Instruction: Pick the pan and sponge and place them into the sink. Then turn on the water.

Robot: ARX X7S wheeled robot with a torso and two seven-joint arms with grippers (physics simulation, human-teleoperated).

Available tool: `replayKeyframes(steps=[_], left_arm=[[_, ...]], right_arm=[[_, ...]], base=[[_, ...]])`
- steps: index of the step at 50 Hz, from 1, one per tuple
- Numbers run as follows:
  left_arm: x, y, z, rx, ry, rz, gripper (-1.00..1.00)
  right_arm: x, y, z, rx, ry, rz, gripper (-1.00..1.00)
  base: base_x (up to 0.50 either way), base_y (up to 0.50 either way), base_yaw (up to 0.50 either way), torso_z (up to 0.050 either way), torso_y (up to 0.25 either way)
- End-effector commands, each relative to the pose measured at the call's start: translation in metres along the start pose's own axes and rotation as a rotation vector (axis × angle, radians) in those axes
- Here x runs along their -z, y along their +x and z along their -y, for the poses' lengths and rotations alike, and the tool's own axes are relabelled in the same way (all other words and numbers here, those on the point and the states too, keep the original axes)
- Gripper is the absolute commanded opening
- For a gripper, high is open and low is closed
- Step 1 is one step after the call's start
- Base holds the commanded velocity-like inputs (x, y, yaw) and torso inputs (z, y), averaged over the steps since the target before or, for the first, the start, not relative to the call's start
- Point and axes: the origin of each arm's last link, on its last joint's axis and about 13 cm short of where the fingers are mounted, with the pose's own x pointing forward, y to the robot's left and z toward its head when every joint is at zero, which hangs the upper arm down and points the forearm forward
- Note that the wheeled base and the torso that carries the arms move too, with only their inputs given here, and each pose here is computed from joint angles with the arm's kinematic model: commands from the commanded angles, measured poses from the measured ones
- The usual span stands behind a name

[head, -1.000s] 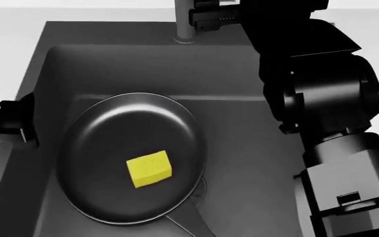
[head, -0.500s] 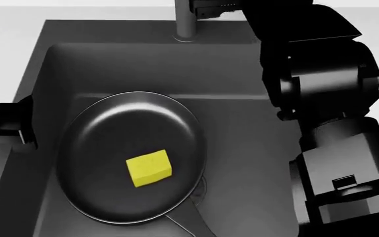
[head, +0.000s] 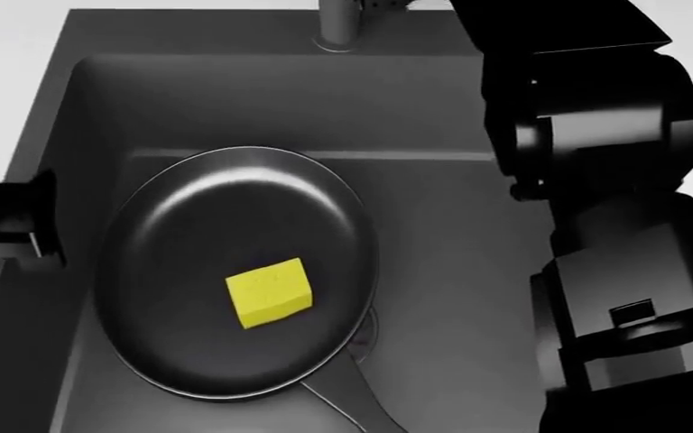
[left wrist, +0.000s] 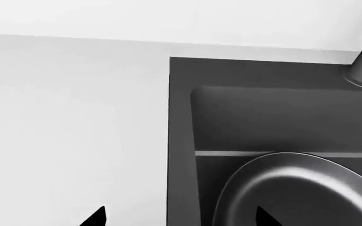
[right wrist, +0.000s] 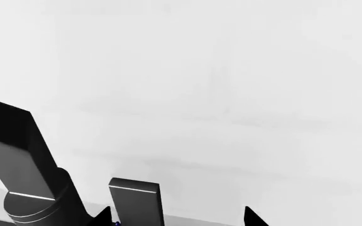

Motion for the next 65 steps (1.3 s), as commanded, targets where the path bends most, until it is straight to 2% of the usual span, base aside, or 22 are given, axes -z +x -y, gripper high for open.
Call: replayKeyframes(steps=[1, 29, 50, 65], left_arm=[[0.000, -0.001, -0.002, -0.008, -0.018, 0.006, 1.00], [0.003, 0.002, -0.001, -0.014, -0.028, -0.016, 1.00], [0.005, 0.002, -0.001, -0.018, -0.031, -0.028, 1.00], [0.004, 0.002, -0.002, -0.023, -0.032, -0.029, 1.00]], right_arm=[[-0.005, -0.001, 0.004, 0.011, -0.003, 0.016, 1.00], [-0.012, -0.017, 0.016, 0.063, 0.008, 0.023, 1.00], [-0.009, -0.027, 0.025, 0.107, 0.054, 0.027, 1.00], [-0.007, -0.030, 0.027, 0.110, 0.055, 0.025, 1.00]], base=[[0.00, 0.00, 0.00, 0.000, 0.000], [0.00, 0.00, 0.00, 0.000, 0.000], [0.00, 0.00, 0.00, 0.000, 0.000], [0.00, 0.00, 0.00, 0.000, 0.000]])
